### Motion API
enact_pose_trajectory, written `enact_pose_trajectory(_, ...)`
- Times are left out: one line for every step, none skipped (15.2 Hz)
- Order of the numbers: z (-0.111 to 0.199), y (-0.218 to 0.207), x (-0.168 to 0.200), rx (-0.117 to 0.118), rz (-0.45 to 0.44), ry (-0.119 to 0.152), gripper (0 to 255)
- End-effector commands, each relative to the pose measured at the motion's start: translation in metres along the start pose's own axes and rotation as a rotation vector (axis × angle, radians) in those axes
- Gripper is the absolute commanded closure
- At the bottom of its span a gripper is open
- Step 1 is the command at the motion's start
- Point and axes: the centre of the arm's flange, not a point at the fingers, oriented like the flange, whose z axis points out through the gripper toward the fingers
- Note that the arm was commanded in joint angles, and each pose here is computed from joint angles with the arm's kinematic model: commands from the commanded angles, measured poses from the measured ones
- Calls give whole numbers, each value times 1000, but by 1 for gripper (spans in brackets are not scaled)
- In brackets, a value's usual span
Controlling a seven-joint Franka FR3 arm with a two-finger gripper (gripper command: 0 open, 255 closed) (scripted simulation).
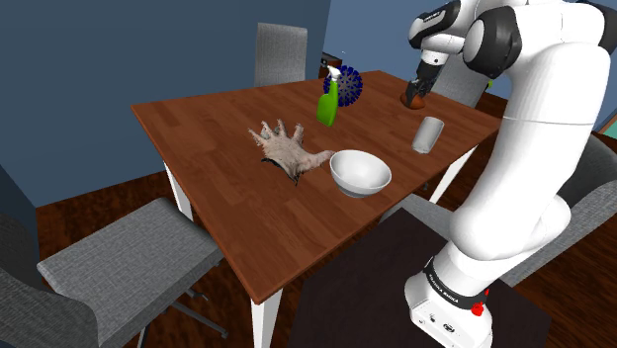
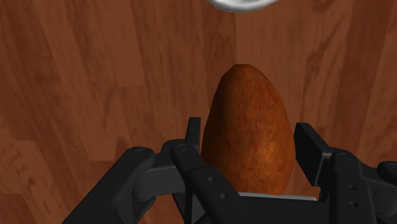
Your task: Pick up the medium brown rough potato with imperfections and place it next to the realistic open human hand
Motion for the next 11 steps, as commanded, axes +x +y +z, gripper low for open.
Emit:
enact_pose_trajectory(-11, -1, 0, 0, 0, -1, 255)
enact_pose_trajectory(-12, -15, -1, 0, 0, -1, 255)
enact_pose_trajectory(-13, -28, -2, 0, 0, -1, 255)
enact_pose_trajectory(-14, -41, -3, 0, 0, -1, 255)
enact_pose_trajectory(-15, -54, -3, 0, 0, -1, 255)
enact_pose_trajectory(-15, -67, -4, 0, 0, 0, 255)
enact_pose_trajectory(-16, -80, -5, 0, 0, 0, 255)
enact_pose_trajectory(-17, -93, -6, 0, 0, 0, 255)
enact_pose_trajectory(-18, -106, -7, 0, 0, 0, 255)
enact_pose_trajectory(-19, -120, -8, 0, 0, 0, 255)
enact_pose_trajectory(-20, -133, -9, 0, 0, 0, 255)
